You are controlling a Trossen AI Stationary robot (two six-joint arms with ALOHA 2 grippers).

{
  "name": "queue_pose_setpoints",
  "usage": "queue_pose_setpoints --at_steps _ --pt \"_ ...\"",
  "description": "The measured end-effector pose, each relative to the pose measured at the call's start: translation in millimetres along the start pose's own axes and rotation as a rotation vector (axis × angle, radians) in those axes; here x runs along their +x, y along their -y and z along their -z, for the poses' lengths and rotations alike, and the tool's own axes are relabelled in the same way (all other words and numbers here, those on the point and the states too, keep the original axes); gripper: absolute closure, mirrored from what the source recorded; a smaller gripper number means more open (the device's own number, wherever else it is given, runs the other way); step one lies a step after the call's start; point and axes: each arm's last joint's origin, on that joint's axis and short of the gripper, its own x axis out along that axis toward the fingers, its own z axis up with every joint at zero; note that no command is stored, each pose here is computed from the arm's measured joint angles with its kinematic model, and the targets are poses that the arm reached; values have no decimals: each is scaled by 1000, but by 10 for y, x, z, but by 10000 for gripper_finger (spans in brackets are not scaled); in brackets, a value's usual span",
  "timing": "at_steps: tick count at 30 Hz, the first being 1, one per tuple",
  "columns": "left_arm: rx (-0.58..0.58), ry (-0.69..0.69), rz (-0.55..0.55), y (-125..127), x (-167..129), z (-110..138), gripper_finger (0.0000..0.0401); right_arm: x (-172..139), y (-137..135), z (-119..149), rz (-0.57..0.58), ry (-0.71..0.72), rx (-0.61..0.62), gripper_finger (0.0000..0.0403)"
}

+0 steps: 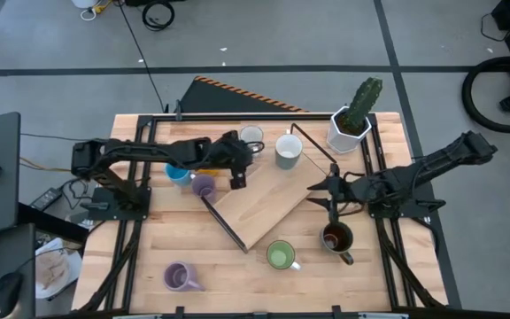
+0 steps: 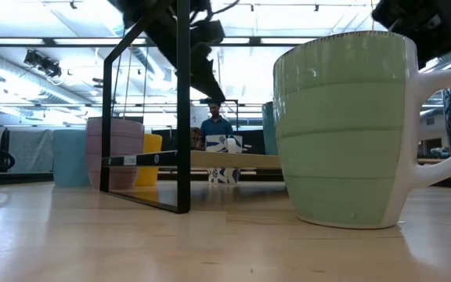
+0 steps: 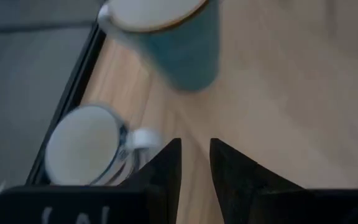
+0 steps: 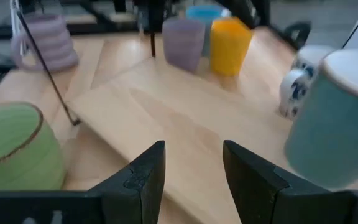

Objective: Place coffee mugs
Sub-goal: Put the dark blue mug on the shelf

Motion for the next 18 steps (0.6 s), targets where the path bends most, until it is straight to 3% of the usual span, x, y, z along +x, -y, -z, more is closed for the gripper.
queue_pose_setpoints --at_steps 4,10,18 --pt "37 149 1 -49 -17 65 312 71 -59 -209 26 -115 -4 236" --pt "60 308 -87 -211 -57 119 312 108 -139 -551 46 -302 16 236" --pt "21 429 -67 -339 -32 287 312 113 -240 -831 -63 -546 -28 234"
